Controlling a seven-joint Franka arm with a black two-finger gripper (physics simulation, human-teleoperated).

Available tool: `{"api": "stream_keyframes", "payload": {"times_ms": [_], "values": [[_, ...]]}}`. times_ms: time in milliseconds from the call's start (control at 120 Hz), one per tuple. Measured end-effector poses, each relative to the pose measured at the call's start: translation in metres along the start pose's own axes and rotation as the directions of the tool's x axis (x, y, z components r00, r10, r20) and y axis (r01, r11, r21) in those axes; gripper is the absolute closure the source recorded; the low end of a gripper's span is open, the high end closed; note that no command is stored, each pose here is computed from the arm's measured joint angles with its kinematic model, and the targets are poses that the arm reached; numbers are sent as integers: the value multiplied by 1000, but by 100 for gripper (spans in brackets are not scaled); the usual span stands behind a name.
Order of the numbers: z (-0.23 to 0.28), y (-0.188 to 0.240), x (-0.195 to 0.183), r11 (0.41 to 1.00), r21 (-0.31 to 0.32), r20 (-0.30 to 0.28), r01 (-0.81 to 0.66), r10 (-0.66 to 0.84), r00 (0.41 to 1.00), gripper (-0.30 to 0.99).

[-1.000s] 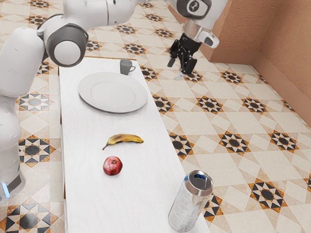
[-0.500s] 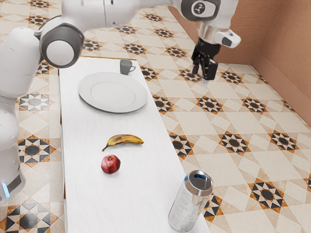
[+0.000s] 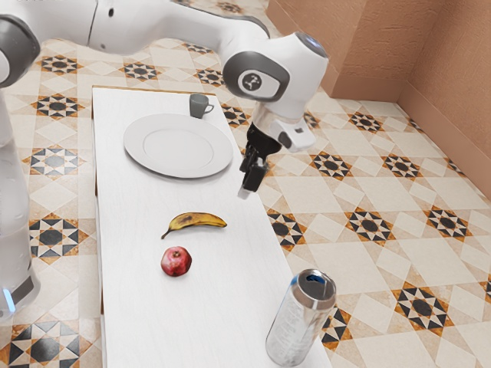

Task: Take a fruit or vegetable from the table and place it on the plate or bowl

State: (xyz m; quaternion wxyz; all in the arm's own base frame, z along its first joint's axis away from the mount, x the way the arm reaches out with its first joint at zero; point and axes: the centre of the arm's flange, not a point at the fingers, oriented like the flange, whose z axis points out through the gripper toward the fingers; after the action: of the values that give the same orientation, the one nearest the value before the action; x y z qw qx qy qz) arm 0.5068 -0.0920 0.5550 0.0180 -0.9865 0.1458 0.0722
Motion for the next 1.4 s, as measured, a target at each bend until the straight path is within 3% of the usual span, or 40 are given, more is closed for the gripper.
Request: {"api": "stream_keyframes", "payload": {"times_ms": [283, 625, 1183, 1400], "values": [[50, 61, -33, 986, -23, -30, -165, 164, 986, 0], [68, 117, -58, 948, -43, -62, -314, 311, 948, 0], [84, 134, -97, 925, -83, -44, -372, 369, 928, 0], [85, 142, -117, 921, -78, -61, -381, 377, 924, 0]]}}
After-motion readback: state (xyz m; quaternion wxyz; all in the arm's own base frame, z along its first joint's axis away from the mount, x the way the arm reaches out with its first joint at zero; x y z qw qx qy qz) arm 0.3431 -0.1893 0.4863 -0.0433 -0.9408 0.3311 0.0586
